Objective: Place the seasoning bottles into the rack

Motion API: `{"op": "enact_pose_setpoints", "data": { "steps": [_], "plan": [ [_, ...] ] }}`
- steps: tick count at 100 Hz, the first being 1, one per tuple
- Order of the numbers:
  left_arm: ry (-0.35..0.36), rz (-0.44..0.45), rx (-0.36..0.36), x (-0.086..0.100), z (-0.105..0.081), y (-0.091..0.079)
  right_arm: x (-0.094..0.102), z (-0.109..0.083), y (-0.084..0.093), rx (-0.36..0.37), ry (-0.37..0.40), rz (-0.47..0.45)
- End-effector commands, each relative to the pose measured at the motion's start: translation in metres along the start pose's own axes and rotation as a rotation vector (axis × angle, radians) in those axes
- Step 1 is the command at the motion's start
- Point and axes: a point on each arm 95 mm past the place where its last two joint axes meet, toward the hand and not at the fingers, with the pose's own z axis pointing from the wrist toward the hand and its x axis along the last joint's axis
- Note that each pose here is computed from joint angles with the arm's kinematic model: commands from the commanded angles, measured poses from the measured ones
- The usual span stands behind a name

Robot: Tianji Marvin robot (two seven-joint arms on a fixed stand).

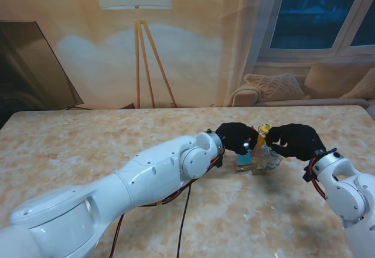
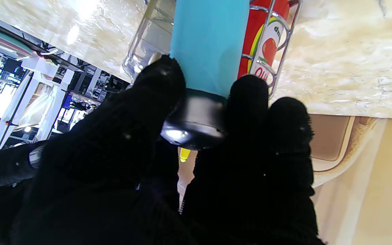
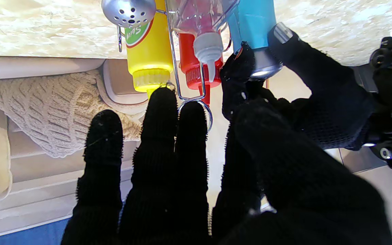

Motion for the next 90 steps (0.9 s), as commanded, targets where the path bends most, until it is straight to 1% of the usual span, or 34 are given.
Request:
{"op": "enact_pose_setpoints", "data": {
  "steps": [1, 39, 90],
  "plan": [
    [0.013, 0.006, -0.009, 0.006, 0.003, 0.001, 0.002, -0.001, -0.006, 0.022, -0.002, 0.008],
    [0.033, 0.028, -0.008, 0.004, 0.001, 0.006, 0.003, -0.002, -0.008, 0.024, -0.004, 0.011],
    [0.057, 0.041, -0.041, 0.004, 0.004, 0.017, 0.003, 0.0, -0.009, 0.026, -0.006, 0.016]
  ]
}}
